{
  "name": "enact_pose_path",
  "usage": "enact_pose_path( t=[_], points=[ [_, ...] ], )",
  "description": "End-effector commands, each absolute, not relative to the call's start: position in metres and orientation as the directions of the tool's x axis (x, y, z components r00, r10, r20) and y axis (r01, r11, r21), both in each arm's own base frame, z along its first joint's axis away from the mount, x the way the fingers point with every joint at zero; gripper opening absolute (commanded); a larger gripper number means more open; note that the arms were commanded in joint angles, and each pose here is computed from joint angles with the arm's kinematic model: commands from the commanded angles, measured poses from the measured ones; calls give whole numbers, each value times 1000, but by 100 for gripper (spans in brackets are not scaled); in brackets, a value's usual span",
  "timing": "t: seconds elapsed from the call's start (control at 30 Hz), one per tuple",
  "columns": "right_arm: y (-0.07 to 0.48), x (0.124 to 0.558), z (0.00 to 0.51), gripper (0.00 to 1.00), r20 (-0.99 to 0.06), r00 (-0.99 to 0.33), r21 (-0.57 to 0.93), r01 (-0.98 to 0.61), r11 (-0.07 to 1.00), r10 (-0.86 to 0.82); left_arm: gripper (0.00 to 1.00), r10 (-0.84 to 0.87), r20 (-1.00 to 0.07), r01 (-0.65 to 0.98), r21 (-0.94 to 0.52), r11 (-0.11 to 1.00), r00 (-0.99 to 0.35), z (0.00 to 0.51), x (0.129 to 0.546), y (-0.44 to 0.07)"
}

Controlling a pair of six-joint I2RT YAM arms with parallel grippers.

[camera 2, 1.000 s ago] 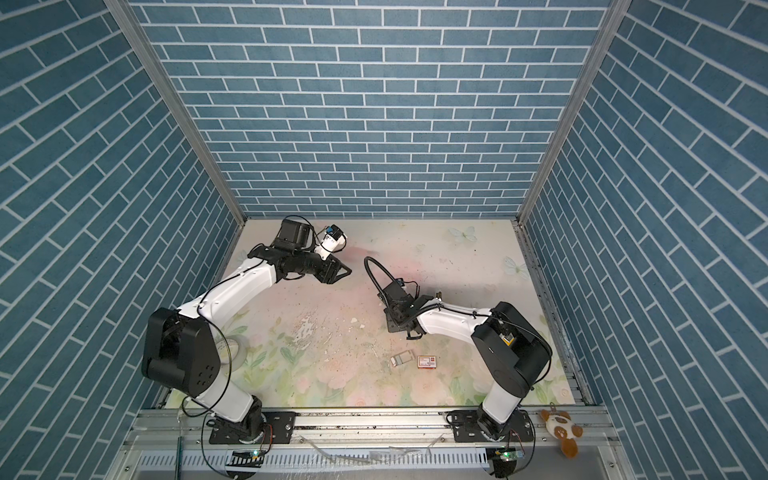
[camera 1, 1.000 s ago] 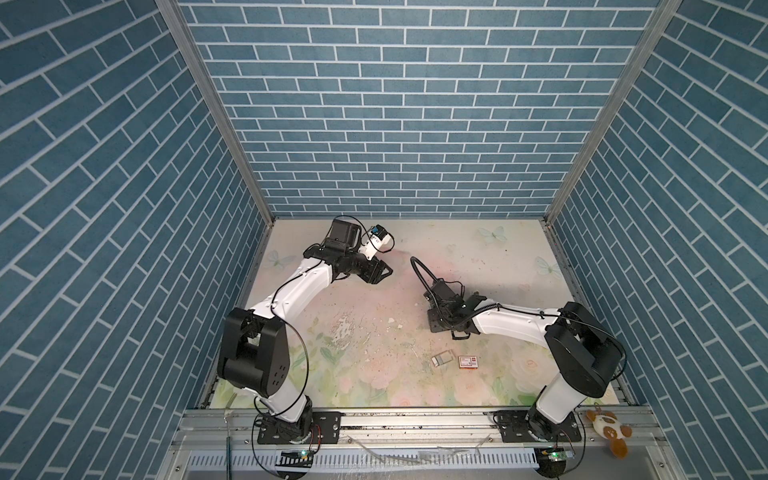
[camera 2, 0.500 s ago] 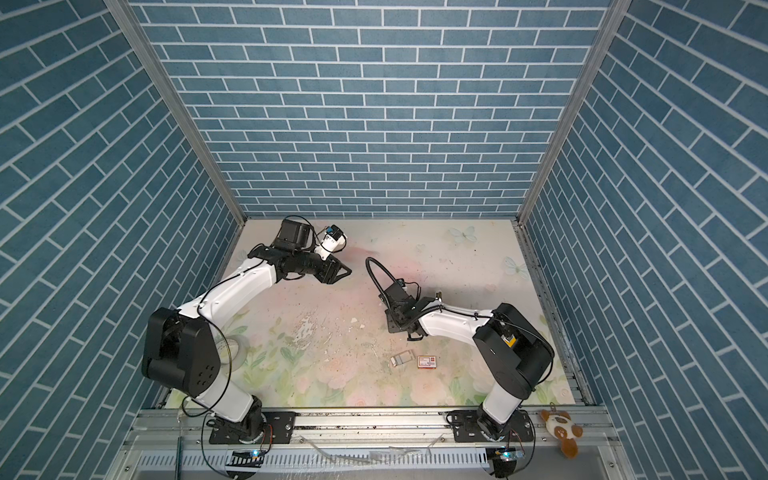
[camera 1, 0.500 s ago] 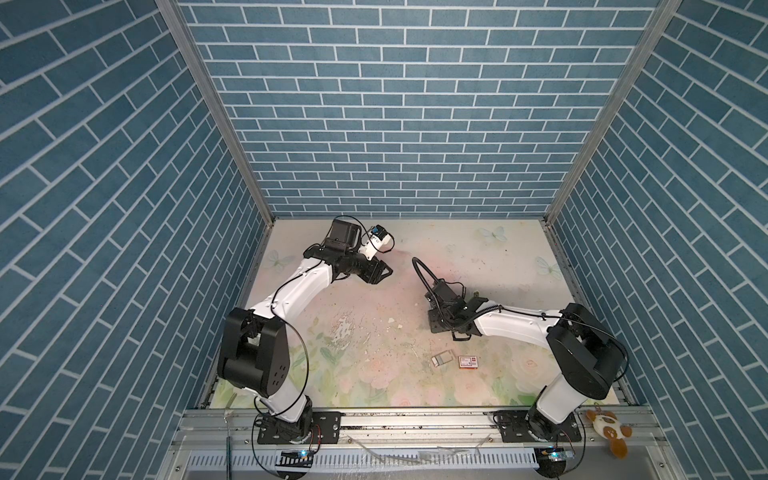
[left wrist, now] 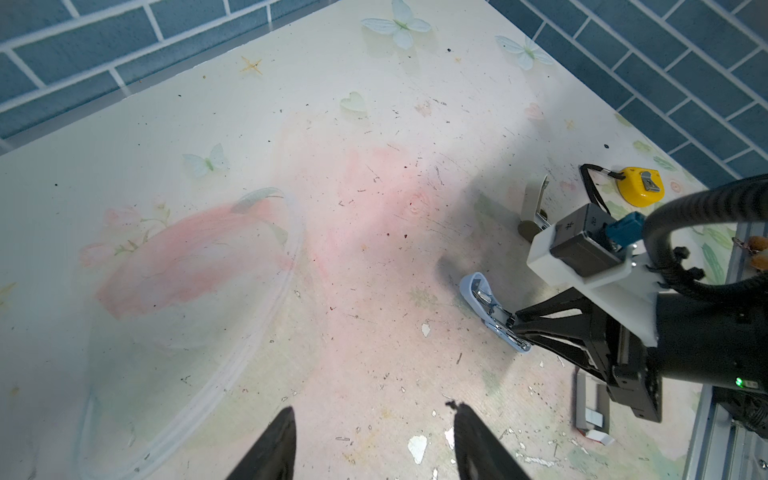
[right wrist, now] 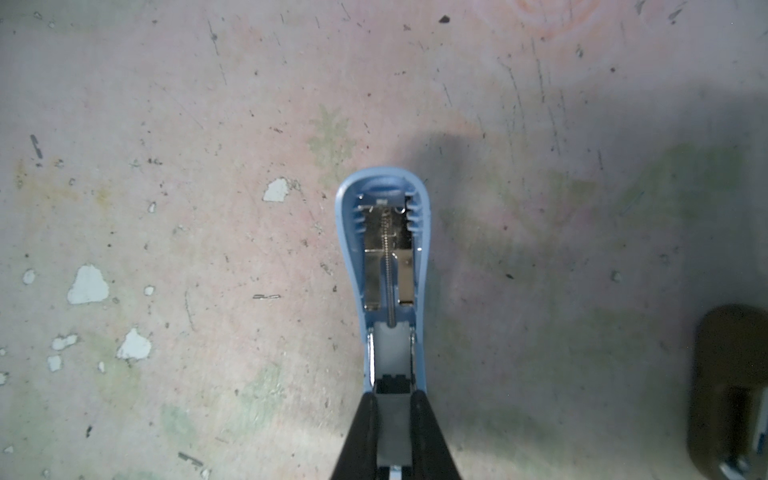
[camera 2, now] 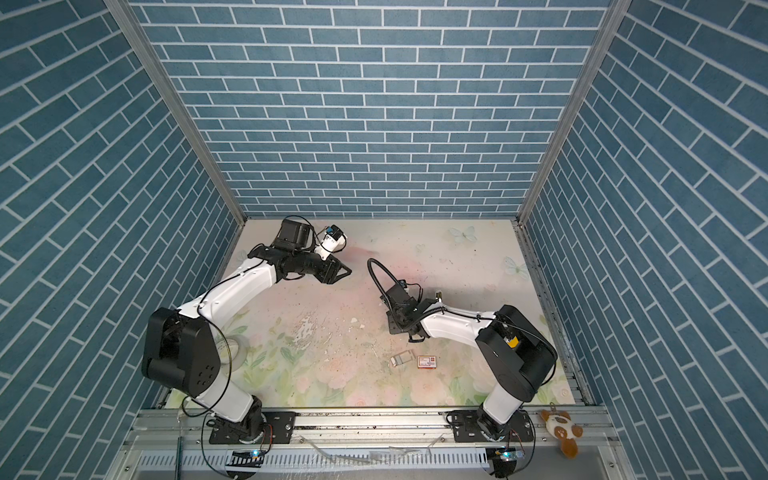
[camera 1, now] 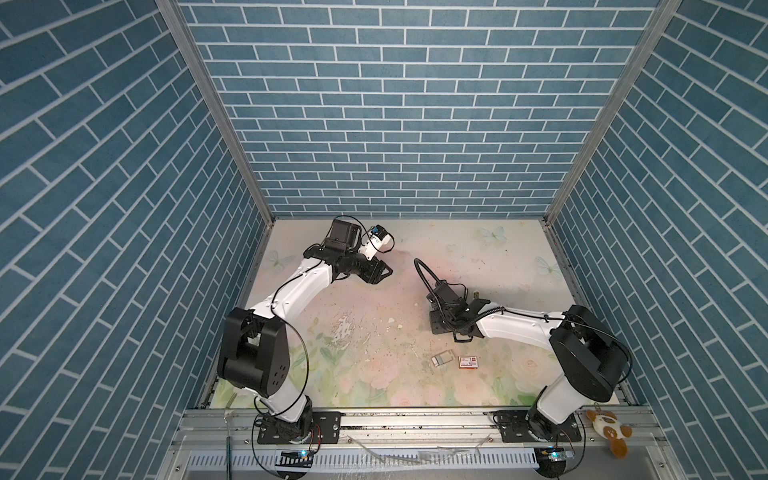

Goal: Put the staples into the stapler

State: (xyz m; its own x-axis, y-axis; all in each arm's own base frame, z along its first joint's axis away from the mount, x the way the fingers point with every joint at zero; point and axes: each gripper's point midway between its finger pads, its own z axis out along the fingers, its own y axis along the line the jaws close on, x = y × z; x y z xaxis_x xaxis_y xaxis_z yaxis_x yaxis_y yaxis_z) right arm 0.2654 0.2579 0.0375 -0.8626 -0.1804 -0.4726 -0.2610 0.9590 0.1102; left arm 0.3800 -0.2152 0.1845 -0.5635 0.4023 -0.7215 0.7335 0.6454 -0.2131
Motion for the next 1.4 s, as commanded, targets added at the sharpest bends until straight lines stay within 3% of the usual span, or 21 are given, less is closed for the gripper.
enact_pose_path(
  t=[0.0,0.93,1.37],
  points=[
    [246,254,29,16,-431,-885,97,-239,966,-175,62,403,-713,730,-221,647,-573,177,380,-214],
    [246,253,36,21,-439,-880,86,-245,966,-184,62,403,-714,730,-220,647,-573,178,381,-214],
    [241,254,98,28,-532,-828,110,-272,956,-174,63,416,-727,737,-180,652,-546,187,381,-211]
  ],
)
